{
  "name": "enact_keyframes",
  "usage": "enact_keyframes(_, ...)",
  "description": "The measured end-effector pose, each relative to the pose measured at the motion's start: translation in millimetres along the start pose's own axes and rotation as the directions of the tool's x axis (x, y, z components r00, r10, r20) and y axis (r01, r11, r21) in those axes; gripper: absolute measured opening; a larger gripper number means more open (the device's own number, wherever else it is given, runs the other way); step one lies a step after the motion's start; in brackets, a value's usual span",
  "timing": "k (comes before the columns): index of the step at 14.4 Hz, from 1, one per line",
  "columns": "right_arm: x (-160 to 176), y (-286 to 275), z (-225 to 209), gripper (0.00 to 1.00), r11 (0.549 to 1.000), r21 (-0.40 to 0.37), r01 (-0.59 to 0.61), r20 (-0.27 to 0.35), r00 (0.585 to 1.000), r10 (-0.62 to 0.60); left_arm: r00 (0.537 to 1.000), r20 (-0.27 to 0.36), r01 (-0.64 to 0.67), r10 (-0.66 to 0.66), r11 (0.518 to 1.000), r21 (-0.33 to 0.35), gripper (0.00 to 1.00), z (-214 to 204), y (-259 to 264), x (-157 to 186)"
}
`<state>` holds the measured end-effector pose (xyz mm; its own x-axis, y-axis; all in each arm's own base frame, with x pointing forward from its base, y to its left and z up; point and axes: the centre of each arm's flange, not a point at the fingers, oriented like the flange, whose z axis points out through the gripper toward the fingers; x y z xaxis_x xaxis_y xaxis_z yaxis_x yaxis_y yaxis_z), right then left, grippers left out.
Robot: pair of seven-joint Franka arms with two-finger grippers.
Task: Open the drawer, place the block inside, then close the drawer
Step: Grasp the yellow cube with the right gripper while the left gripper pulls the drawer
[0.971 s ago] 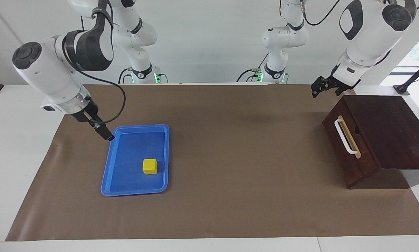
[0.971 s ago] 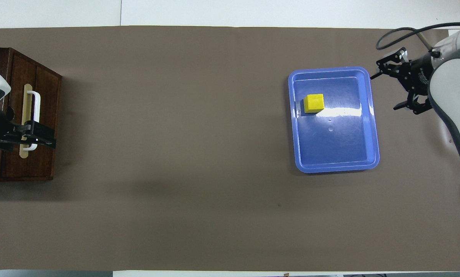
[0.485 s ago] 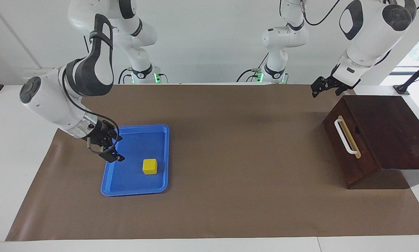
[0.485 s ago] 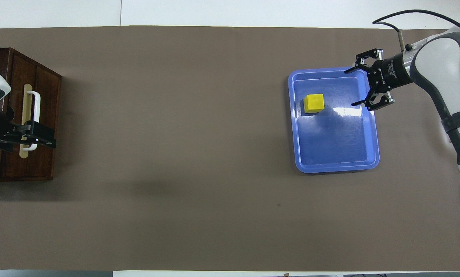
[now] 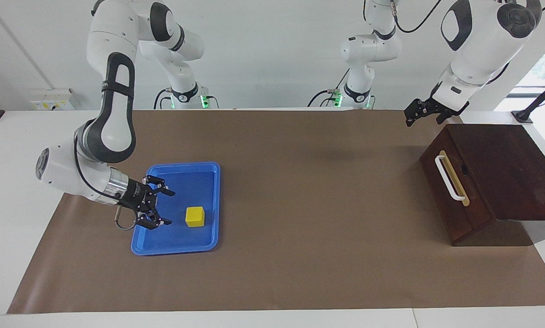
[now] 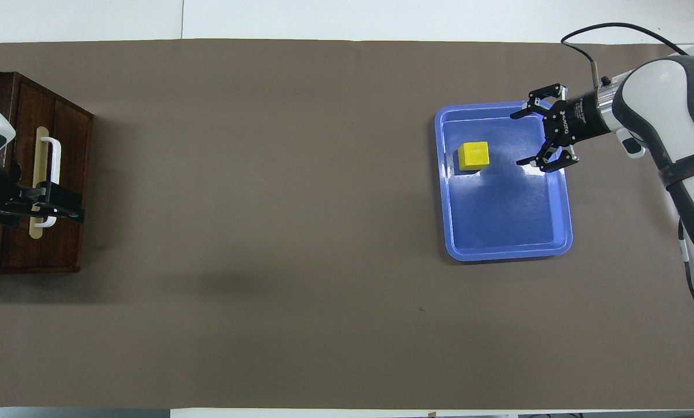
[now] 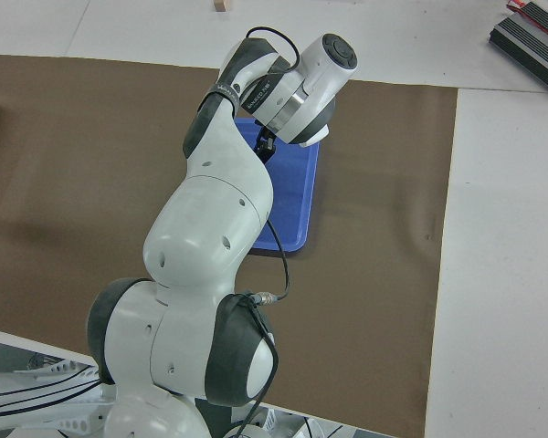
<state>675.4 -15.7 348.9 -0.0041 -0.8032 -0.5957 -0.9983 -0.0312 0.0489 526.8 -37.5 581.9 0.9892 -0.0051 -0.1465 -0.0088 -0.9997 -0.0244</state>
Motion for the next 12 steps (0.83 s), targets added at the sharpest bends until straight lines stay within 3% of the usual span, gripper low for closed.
enact_keyframes(3,9,6,20,1.0,0.999,0.009,-0.041,0.027,0.999,0.04,0.995,-0.094,-0.011,0.02,0.996,0.092,1.0,-2,-1,11)
enact_keyframes(6,20,13,37,1.0,0.997,0.008,-0.072,0.031,0.997,0.072,0.987,-0.146,-0.033,0.064,0.978,0.206,1.0,8,0,23)
enact_keyframes(9,24,17,46,1.0,0.996,0.019,-0.091,0.037,0.995,0.09,0.98,-0.135,-0.097,0.148,0.939,0.33,1.0,46,14,41)
enact_keyframes(12,24,23,60,1.0,0.995,0.04,-0.089,0.037,0.995,0.088,0.973,-0.113,-0.143,0.202,0.908,0.395,1.0,93,27,66)
